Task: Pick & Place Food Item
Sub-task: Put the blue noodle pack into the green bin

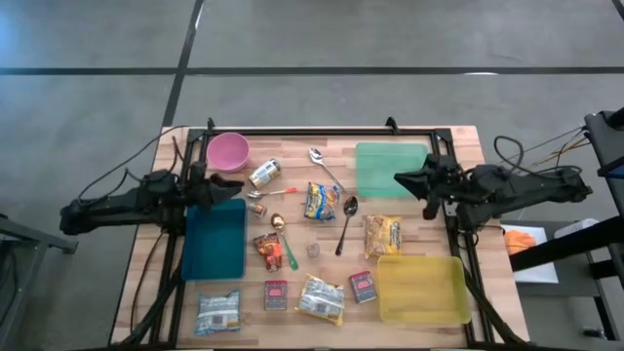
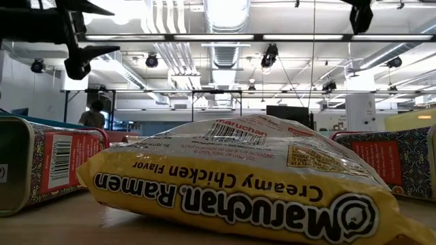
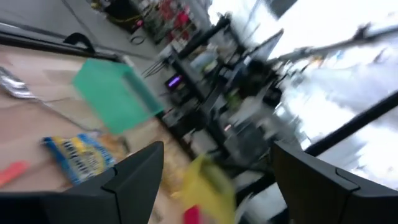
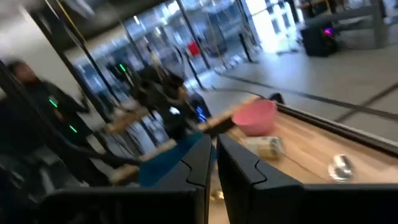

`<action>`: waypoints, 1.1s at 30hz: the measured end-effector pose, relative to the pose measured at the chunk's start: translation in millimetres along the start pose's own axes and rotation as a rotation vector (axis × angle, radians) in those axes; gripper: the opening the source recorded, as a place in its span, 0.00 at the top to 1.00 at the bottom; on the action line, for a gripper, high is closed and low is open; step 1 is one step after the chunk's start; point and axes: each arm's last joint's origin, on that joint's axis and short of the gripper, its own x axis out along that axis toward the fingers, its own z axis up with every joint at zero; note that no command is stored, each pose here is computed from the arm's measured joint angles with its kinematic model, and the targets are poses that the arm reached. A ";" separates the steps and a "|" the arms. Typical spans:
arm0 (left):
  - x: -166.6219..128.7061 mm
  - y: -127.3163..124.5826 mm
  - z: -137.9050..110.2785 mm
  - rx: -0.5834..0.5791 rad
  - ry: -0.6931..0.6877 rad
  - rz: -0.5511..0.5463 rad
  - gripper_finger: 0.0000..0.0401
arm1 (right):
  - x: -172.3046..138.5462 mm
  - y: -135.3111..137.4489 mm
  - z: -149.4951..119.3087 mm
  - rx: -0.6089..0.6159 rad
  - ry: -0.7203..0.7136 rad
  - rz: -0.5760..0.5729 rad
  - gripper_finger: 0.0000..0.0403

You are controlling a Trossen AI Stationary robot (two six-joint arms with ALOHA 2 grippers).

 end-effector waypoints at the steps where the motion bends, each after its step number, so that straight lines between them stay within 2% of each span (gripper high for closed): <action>1: 0.4 -2.9 2.6 0.027 0.016 0.017 0.26 | 3.3 3.8 4.5 -0.025 0.019 -0.012 0.94; 8: 11.5 -24.2 20.5 0.178 0.150 0.129 0.26 | 37.1 30.3 22.7 -0.188 0.073 -0.028 0.94; 16: 22.8 -43.1 35.0 0.222 0.215 0.117 0.26 | 78.2 54.8 29.9 -0.269 0.117 -0.040 0.94; 20: 22.7 -44.0 35.9 0.228 0.229 0.130 0.26 | 99.8 64.4 27.2 -0.428 0.173 -0.048 0.94; 24: 22.5 -40.9 33.4 0.219 0.239 0.148 0.26 | 121.5 74.9 23.0 -0.410 0.216 -0.060 0.94; 27: 22.6 -40.5 33.1 0.216 0.239 0.152 0.26 | 133.6 77.6 16.1 -0.445 0.321 -0.096 0.94; 31: 22.4 -40.4 33.1 0.218 0.238 0.156 0.26 | 139.2 73.2 3.9 -0.546 0.537 -0.173 0.94; 33: 22.2 -40.3 33.1 0.218 0.238 0.158 0.26 | 141.5 66.8 -1.7 -0.539 0.615 -0.238 0.94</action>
